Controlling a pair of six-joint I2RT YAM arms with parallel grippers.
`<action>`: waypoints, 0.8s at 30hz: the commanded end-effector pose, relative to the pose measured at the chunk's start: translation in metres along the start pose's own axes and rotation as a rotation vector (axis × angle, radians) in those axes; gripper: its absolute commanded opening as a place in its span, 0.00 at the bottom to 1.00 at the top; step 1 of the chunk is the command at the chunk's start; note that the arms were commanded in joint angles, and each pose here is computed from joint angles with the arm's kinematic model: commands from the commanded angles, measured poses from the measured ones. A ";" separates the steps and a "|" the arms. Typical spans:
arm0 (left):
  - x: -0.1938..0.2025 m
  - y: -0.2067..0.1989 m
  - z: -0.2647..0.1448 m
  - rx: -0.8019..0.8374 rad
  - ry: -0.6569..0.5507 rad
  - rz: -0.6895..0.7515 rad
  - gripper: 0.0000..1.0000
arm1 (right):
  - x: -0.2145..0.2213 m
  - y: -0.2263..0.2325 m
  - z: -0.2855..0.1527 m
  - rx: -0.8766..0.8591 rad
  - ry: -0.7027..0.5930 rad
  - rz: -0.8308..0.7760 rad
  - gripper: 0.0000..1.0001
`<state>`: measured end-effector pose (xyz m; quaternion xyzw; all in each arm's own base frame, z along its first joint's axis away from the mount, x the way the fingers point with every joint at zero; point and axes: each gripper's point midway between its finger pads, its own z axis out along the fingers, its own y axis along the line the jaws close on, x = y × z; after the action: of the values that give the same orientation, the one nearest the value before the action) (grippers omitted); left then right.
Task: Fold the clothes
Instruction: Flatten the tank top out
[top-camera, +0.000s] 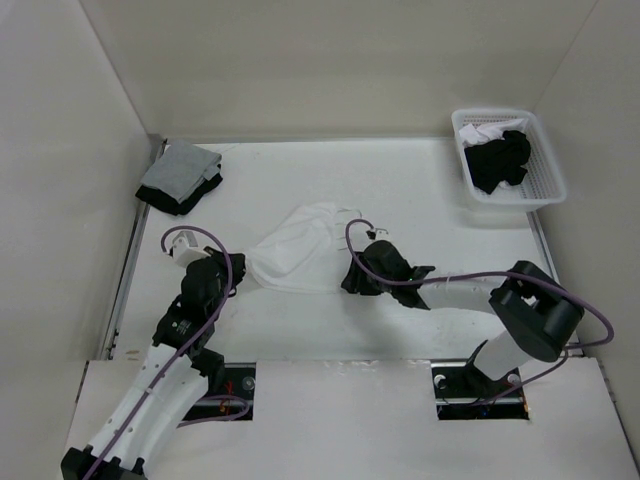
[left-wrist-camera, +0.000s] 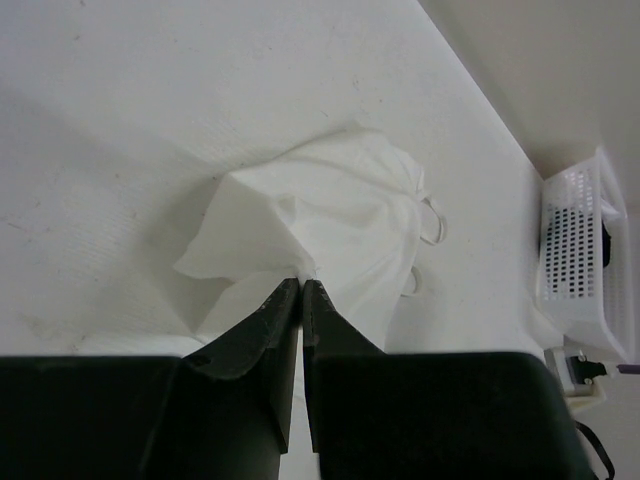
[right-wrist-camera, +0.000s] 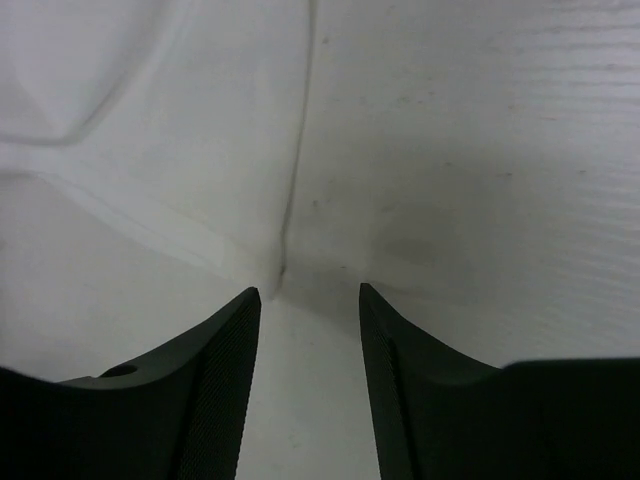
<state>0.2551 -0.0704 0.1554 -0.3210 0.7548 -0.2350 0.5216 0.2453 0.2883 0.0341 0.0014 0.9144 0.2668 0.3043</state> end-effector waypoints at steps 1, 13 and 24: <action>0.000 -0.014 -0.002 0.074 0.006 -0.029 0.04 | -0.015 0.033 0.004 -0.106 -0.076 0.083 0.50; 0.001 -0.018 -0.002 0.096 0.013 -0.024 0.04 | 0.008 0.030 0.018 -0.126 -0.023 0.176 0.31; -0.012 -0.031 -0.004 0.126 -0.020 -0.022 0.04 | -0.014 0.045 0.002 -0.197 -0.088 0.208 0.04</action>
<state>0.2557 -0.0812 0.1643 -0.3059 0.7498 -0.2669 0.5226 0.2402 0.3223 0.0264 0.0699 0.8945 0.3481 0.2716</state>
